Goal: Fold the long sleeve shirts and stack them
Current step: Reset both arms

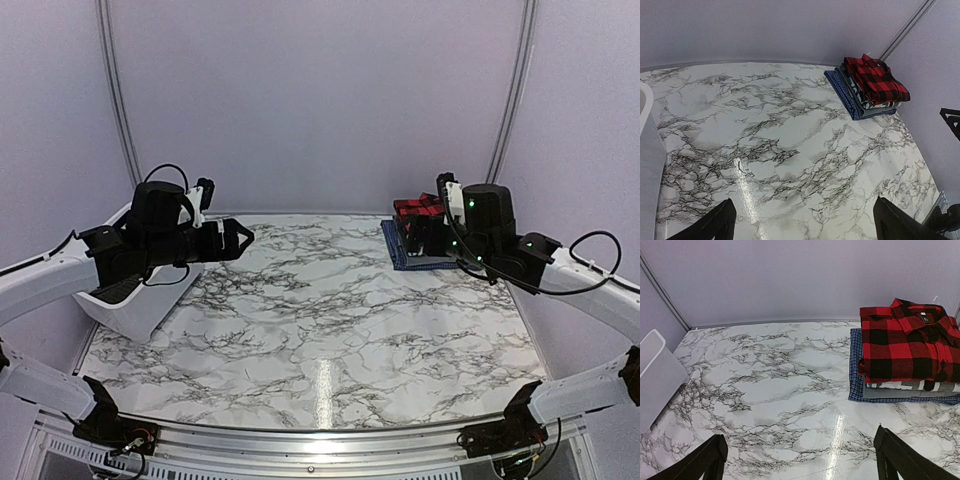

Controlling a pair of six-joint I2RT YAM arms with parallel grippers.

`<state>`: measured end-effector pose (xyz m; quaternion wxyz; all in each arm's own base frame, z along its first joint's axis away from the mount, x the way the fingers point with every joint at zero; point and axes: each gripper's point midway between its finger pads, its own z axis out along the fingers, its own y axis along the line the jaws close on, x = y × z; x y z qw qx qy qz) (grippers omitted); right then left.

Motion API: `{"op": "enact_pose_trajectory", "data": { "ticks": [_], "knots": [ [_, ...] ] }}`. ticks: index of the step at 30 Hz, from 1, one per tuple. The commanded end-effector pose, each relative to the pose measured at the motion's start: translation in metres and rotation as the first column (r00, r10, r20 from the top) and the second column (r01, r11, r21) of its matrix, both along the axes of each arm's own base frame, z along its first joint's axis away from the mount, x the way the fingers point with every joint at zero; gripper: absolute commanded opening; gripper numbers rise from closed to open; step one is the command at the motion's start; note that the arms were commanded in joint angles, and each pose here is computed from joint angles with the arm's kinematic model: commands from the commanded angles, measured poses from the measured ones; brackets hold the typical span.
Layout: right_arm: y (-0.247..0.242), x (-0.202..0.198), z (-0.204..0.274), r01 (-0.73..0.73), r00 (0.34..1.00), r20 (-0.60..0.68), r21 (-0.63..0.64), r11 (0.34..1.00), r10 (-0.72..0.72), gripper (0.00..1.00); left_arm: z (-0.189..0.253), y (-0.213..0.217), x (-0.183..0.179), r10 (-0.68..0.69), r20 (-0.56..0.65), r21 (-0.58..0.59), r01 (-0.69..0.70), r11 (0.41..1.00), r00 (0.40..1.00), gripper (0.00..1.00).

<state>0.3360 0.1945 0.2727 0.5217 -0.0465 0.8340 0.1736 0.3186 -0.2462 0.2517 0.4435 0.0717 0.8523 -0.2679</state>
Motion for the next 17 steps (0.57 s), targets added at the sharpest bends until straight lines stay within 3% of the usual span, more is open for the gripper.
{"op": "enact_pose_trajectory", "data": {
  "ticks": [1, 17],
  "knots": [
    [0.0035, 0.002, 0.0185, -0.007, 0.999, 0.036, 0.019, 1.0, 0.006, 0.98, 0.0143, 0.0021, -0.0003, 0.0, 0.051, -0.01, 0.0, 1.0, 0.999, 0.99],
    [0.0057, 0.0013, 0.0176, -0.018, 0.999, 0.036, 0.021, 1.0, 0.017, 0.99, 0.0135, 0.0045, -0.0001, 0.007, 0.056, -0.001, -0.007, 1.0, 0.998, 0.99]
  ]
}}
